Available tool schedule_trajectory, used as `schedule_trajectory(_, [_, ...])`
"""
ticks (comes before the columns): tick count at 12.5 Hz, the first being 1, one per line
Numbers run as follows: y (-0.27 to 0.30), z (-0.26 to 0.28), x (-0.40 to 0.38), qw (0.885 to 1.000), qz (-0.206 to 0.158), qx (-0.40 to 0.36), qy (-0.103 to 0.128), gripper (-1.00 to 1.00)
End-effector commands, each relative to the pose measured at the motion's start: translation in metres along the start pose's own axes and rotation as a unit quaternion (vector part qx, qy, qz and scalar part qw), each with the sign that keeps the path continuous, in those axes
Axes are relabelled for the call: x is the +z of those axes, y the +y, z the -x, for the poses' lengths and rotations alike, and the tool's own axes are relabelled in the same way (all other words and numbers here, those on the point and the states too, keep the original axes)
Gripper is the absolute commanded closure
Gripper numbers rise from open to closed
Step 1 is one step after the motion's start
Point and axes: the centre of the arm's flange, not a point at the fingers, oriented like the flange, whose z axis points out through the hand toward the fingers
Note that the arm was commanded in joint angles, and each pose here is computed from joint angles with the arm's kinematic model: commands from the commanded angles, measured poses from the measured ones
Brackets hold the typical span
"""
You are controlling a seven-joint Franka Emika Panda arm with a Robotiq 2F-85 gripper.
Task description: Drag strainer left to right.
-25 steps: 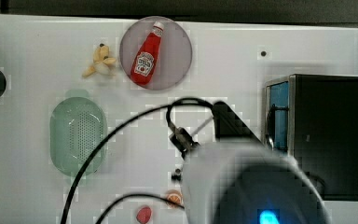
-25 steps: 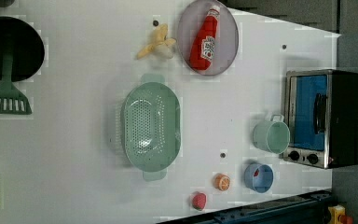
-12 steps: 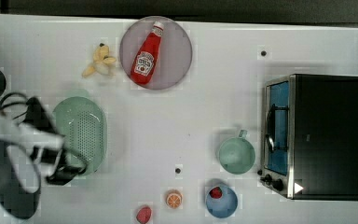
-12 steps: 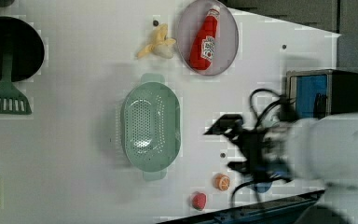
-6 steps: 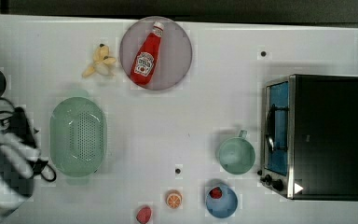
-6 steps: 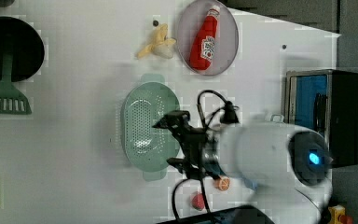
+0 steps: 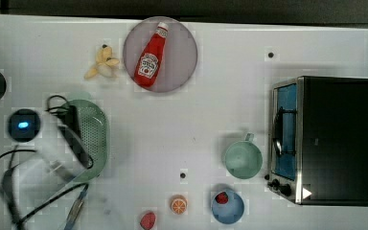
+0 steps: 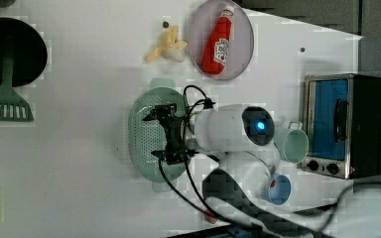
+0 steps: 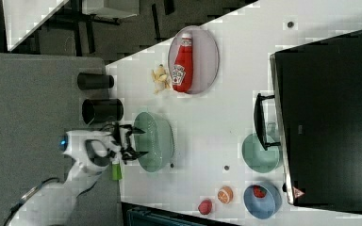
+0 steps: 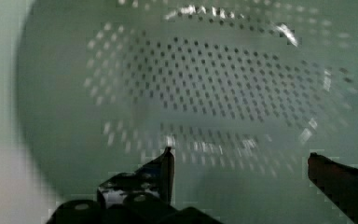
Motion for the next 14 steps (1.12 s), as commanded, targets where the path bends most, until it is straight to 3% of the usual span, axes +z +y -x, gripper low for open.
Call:
schedule_trajectory(1, [-0.004, -0.011, 0.0, 0.998, -0.009, 0.067, 0.01, -1.0])
schedule_trajectory(6, [0.002, -0.038, 0.023, 0.995, 0.005, 0.089, 0.036, -1.0])
schedule_trajectory(11, [0.002, -0.053, 0.03, 0.995, -0.018, 0.099, 0.026, -1.0])
schedule_trajectory(14, [0.0, -0.072, 0.034, 0.993, -0.016, 0.113, 0.035, -1.0])
